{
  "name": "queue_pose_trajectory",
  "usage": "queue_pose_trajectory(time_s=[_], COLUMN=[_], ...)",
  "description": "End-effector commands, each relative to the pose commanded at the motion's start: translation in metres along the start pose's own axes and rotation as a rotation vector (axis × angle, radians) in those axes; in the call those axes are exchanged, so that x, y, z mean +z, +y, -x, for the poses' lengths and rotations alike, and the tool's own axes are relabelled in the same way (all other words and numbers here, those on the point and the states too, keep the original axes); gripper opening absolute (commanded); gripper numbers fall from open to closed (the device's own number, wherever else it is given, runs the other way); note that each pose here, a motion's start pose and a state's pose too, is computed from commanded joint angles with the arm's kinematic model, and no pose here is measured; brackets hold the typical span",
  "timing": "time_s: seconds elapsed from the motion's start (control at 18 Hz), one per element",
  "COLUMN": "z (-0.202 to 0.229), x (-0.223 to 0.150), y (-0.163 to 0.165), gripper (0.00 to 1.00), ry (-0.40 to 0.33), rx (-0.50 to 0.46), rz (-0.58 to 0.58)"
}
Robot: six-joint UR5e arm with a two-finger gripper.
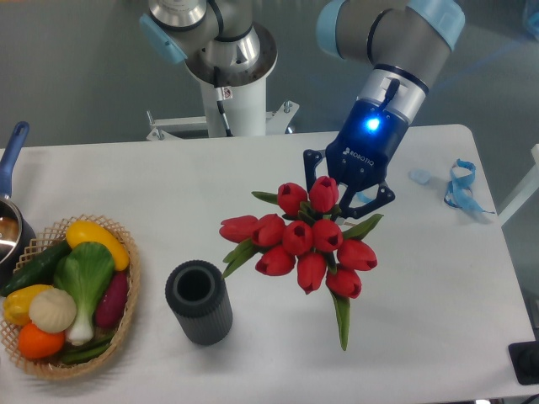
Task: Insert the flowers into the vase
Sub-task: 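Carry the red tulip bunch with the gripper toward the dark grey vase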
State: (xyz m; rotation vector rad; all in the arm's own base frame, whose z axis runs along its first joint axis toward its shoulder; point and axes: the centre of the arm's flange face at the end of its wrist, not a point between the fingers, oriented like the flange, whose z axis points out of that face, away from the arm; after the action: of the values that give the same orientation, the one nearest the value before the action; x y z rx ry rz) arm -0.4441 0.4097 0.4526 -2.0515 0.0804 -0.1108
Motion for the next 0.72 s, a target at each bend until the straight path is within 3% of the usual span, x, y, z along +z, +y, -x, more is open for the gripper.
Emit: queue_pose_trajectory(time_s=[0.72], z=[-0.009], x=[0.034], y=[-0.001], gripper=[0.10], ry=[0.054], rx=[0.027], rz=[0.003])
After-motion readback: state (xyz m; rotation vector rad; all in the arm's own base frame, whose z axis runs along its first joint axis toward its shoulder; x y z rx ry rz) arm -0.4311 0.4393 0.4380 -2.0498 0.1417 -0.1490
